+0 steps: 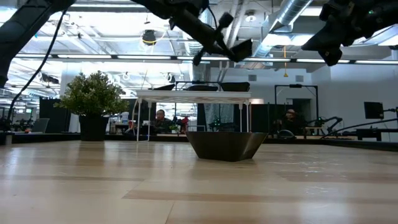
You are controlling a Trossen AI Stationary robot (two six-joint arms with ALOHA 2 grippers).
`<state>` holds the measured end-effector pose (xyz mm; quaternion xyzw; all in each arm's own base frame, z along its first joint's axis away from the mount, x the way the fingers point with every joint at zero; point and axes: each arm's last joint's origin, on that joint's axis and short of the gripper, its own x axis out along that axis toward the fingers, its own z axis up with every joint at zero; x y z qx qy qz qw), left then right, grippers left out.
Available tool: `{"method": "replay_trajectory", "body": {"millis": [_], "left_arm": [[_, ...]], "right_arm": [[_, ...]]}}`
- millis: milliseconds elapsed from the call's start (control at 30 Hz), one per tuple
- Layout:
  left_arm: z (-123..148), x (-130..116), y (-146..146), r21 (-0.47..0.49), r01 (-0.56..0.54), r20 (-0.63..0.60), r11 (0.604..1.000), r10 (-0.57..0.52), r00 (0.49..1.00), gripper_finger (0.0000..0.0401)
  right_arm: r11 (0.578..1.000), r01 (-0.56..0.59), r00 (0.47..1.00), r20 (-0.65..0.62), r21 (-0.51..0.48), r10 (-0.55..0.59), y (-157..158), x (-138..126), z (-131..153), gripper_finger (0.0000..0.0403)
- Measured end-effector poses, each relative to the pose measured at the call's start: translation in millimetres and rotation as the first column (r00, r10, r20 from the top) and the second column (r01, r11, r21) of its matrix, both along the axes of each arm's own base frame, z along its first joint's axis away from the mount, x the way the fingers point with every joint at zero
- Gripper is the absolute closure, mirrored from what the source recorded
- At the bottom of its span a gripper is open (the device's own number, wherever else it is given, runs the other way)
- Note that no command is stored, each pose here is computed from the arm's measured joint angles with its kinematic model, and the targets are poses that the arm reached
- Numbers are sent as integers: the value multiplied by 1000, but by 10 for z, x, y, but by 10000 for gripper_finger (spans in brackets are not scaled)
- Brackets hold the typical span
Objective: Pick & Place Mini shaped plates
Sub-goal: Stack the black distorted square plate on top of the black distorted square plate on the shelf
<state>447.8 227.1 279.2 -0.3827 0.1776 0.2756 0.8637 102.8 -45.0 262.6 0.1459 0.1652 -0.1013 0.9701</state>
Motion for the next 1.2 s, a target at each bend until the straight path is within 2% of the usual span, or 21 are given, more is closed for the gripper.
{"method": "replay_trajectory", "body": {"millis": [67, 167, 233, 400, 500, 667, 800, 933, 1200], "left_arm": [[-76, 17, 5, -16, 1, -21, 1000, -2, 1000, 398], [-141, 5, 5, -33, -6, -65, 999, 4, 998, 398], [-180, -7, 4, -43, -14, -96, 999, 10, 995, 398], [-226, -38, 2, -20, -73, -164, 997, 69, 984, 398], [-247, -48, -18, -24, -86, -192, 996, 80, 978, 398], [-252, -44, -26, -32, -94, -192, 995, 86, 978, 398], [-370, -6, -20, -55, -93, -207, 994, 80, 975, 398], [-439, 12, -31, -70, -92, -221, 993, 75, 972, 398], [-413, 16, -35, -68, -86, -210, 994, 70, 975, 398]], "right_arm": [[999, 15, 999, 35, -43, -14, -13, 12, 40, 401], [986, 14, 995, 100, -164, 2, -29, 33, 125, 401], [971, 60, 991, 131, -233, -29, -56, 52, 178, 401], [926, 187, 982, 41, -328, -184, -180, 169, 268, 401], [915, 223, 970, -13, -335, -242, -255, 269, 298, 401], [928, 200, 965, -99, -315, -242, -331, 410, 248, 401], [939, 192, 961, -142, -284, -239, -355, 475, 181, 401], [946, 208, 954, -161, -247, -252, -367, 476, 150, 401], [943, 216, 955, -148, -252, -259, -364, 450, 171, 401]]}}
